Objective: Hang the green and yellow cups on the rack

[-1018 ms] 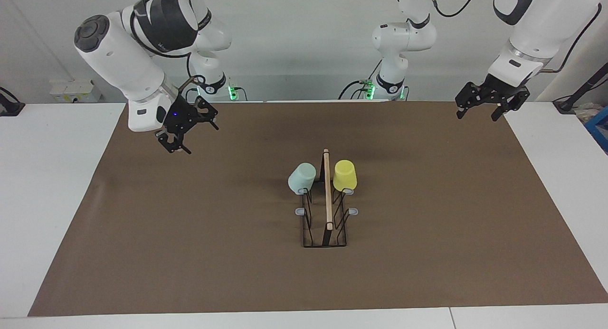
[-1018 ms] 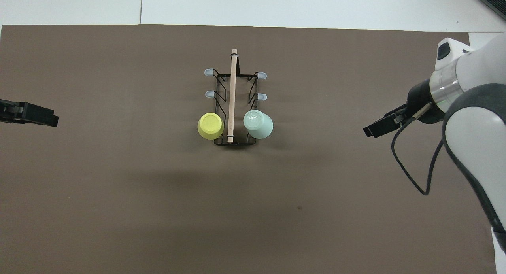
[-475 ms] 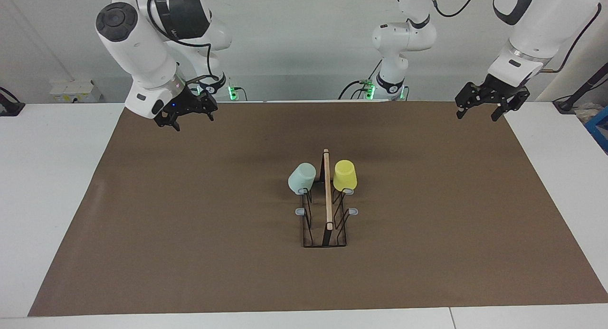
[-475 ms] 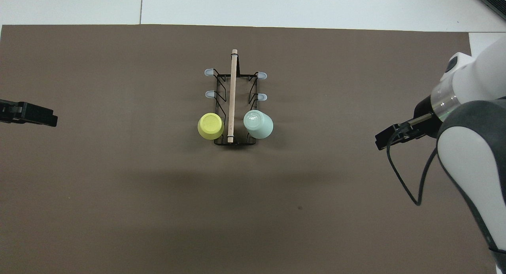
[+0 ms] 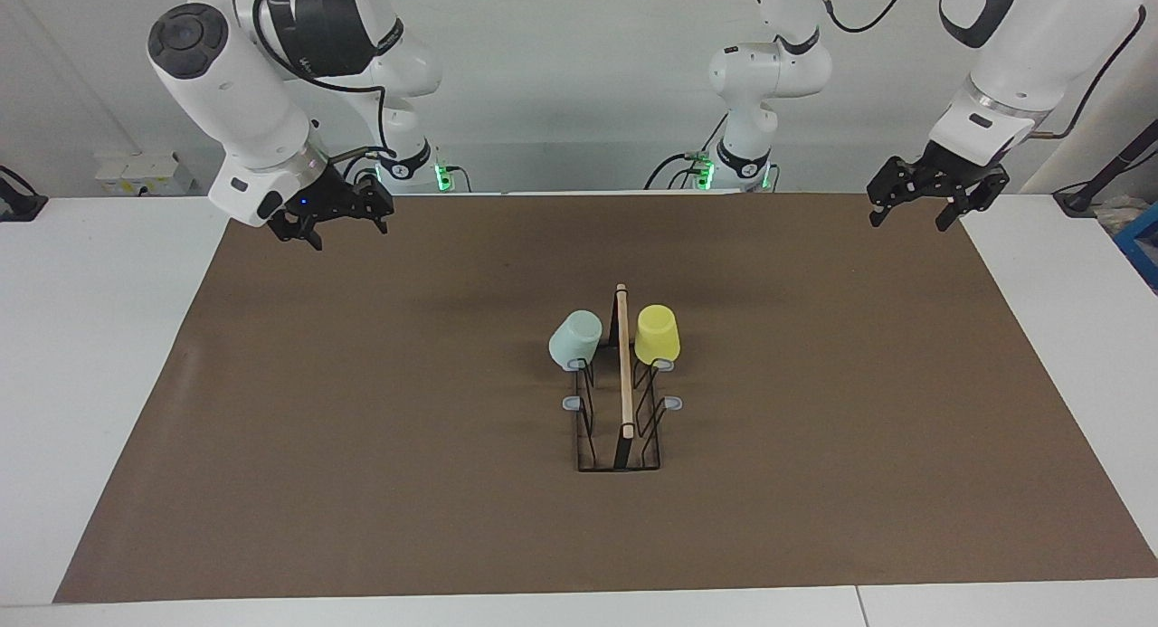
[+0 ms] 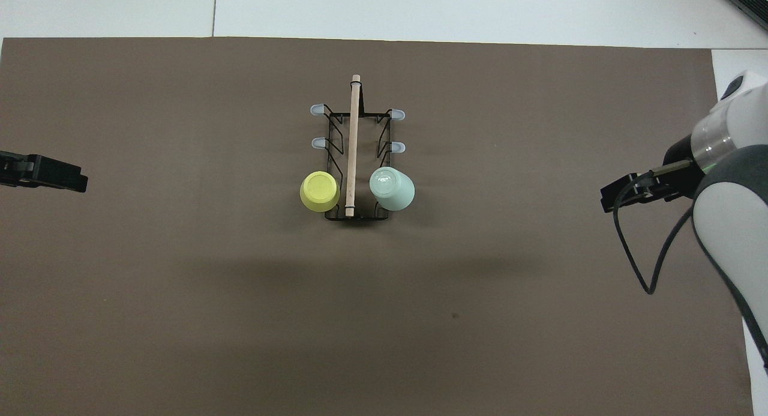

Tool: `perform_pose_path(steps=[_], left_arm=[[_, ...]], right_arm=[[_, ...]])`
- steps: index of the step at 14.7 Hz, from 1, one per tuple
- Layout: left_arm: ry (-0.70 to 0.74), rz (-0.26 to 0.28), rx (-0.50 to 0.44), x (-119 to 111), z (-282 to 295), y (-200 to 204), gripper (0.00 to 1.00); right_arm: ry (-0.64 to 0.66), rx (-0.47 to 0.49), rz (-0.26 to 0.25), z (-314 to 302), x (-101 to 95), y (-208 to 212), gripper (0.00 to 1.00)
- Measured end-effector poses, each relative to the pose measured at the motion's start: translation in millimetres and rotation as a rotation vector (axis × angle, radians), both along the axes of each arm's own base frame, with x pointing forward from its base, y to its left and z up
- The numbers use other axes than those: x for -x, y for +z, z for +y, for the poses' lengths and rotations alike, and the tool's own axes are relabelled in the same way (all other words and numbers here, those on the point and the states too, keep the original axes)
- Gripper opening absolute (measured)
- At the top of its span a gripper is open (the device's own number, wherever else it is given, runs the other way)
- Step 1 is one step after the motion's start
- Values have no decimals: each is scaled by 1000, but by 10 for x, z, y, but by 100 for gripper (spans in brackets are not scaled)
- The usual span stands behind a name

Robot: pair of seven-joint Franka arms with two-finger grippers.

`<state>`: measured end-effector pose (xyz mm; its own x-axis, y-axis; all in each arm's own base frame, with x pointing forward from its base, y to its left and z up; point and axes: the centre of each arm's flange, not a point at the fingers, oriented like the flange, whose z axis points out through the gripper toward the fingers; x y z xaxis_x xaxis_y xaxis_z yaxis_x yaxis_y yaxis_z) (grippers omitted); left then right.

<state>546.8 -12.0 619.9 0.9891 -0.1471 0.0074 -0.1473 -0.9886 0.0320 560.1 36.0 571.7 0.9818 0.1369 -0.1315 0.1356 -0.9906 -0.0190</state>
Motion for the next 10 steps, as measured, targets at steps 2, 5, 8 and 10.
perform_pose_path(steps=[2,5,8,10], left_arm=[[0,1,0,1,2,-1,100],[4,5,-1,6,20,2,100],[7,5,-8,16,48,45,100],[6,8,-20,27,59,73,100]], right_arm=[[-64,10,-21,40,-11,78,100],[-133,21,-43,367,9,181,100],[-149,22,-51,400,9,219,100],[-172,23,-58,278,-14,229,100]])
